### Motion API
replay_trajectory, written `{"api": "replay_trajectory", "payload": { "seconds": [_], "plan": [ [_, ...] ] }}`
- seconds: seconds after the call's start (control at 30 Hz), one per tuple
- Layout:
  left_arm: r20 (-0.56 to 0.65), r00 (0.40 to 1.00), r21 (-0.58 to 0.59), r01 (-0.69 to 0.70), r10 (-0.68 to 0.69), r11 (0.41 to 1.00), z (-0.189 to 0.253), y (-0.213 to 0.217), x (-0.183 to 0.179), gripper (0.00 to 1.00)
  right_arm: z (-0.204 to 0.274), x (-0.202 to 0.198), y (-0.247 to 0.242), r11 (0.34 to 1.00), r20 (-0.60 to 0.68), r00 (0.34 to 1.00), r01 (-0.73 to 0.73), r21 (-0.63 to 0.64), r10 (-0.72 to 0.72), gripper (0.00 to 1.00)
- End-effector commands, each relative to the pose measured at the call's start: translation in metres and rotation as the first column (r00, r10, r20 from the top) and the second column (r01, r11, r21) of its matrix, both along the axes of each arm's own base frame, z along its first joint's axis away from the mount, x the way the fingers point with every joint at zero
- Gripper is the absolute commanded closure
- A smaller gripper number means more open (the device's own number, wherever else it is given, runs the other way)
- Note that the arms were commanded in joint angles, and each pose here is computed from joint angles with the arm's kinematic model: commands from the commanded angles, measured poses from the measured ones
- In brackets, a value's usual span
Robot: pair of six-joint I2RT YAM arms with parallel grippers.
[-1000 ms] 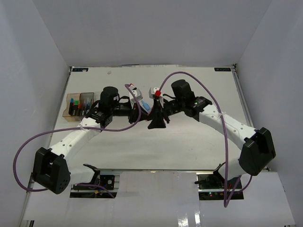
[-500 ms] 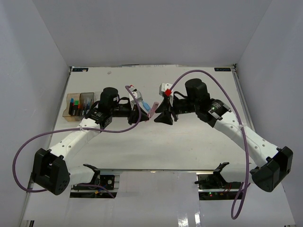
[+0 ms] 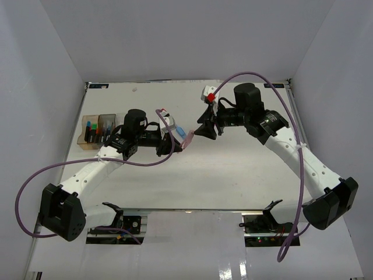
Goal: Sort the stationery into containers
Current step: Close the pen cap on the pen.
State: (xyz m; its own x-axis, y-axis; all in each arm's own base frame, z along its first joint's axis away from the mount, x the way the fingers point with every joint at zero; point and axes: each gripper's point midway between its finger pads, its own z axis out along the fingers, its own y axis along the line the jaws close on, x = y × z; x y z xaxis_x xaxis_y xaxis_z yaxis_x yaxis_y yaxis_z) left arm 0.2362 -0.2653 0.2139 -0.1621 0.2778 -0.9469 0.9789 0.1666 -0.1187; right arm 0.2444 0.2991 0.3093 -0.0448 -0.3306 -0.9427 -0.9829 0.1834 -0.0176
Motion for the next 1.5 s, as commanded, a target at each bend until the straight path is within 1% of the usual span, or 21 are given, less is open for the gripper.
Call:
{"api": "replay_trajectory", "payload": {
  "seconds": [0.0,0.13,0.33,0.53,1.0,1.23,1.37,1.47],
  "plan": [
    [0.049,0.998,-0.019,0.046,-0.045,0.999,0.010,0.001,-0.009,1.00,0.020,0.003,0.003,0.999,0.018,0.999,-0.031,0.022,0.031,0.41],
    [0.057,0.997,-0.014,0.046,-0.045,0.999,0.009,0.002,-0.009,1.00,0.004,-0.003,0.008,0.994,-0.056,0.993,-0.108,-0.014,0.107,0.40],
    [0.067,0.996,-0.017,0.061,-0.060,0.998,0.009,0.002,-0.011,1.00,-0.006,-0.007,0.012,0.984,-0.081,0.982,-0.175,-0.027,0.173,0.40],
    [0.074,0.995,-0.021,0.075,-0.073,0.997,0.009,0.002,-0.013,1.00,-0.012,-0.009,0.015,0.976,-0.099,0.973,-0.213,-0.035,0.209,0.40],
    [0.081,0.993,-0.025,0.085,-0.082,0.996,0.011,0.002,-0.015,1.00,-0.017,-0.011,0.019,0.967,-0.132,0.960,-0.252,-0.028,0.246,0.49],
    [0.080,0.993,-0.026,0.086,-0.083,0.996,0.011,0.001,-0.015,1.00,-0.019,-0.010,0.019,0.967,-0.135,0.960,-0.252,-0.028,0.246,0.59],
    [0.076,0.994,-0.025,0.084,-0.082,0.996,0.010,0.001,-0.015,1.00,-0.018,-0.011,0.019,0.967,-0.134,0.959,-0.255,-0.027,0.249,0.70],
    [0.076,0.994,-0.025,0.084,-0.082,0.996,0.010,0.001,-0.015,1.00,-0.018,-0.011,0.018,0.968,-0.131,0.961,-0.250,-0.029,0.244,0.76]
  ]
}}
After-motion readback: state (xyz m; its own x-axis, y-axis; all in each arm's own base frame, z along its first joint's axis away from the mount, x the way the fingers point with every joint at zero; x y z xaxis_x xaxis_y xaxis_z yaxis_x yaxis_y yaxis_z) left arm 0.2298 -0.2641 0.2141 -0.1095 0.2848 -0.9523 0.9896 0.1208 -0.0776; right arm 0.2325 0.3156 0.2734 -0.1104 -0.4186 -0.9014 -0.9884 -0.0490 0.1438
